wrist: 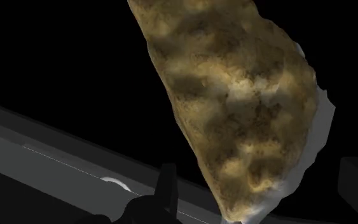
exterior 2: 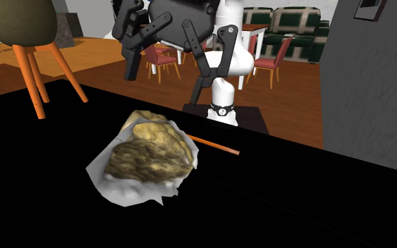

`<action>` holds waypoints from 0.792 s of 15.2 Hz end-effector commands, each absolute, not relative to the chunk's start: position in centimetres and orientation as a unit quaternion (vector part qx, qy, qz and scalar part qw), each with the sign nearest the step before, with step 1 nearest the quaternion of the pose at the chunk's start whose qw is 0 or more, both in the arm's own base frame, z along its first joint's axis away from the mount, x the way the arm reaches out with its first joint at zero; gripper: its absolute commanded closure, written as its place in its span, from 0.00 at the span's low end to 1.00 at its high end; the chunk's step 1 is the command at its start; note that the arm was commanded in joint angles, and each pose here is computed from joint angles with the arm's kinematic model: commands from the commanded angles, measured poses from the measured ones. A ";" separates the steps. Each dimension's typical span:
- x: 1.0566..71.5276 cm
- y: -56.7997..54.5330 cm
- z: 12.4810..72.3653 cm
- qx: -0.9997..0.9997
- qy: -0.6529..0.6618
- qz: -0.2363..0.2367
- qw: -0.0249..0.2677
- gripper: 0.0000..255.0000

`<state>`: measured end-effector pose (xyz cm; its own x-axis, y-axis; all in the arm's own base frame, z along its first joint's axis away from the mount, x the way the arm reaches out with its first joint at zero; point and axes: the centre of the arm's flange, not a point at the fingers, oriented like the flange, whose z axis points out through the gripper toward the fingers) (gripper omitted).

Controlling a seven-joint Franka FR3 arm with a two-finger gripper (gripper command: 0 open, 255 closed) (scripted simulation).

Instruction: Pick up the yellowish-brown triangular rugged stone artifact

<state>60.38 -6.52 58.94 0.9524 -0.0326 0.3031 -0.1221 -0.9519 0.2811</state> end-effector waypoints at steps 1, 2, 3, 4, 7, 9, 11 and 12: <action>62.9 -6.8 59.5 0.974 -0.035 0.157 0.163 0.00; 64.1 -7.0 59.6 0.972 -0.033 0.160 0.169 0.00; 65.3 -7.1 59.7 0.970 -0.031 0.164 0.175 0.00; 66.4 -7.2 59.9 0.969 -0.029 0.167 0.182 0.00; 66.7 -7.2 58.9 0.968 -0.028 0.168 0.183 0.00; 66.7 -7.2 57.8 0.968 -0.028 0.168 0.183 0.00; 66.7 -7.2 56.8 0.968 -0.028 0.168 0.183 0.00; 66.7 -7.2 55.9 0.968 -0.028 0.168 0.183 0.00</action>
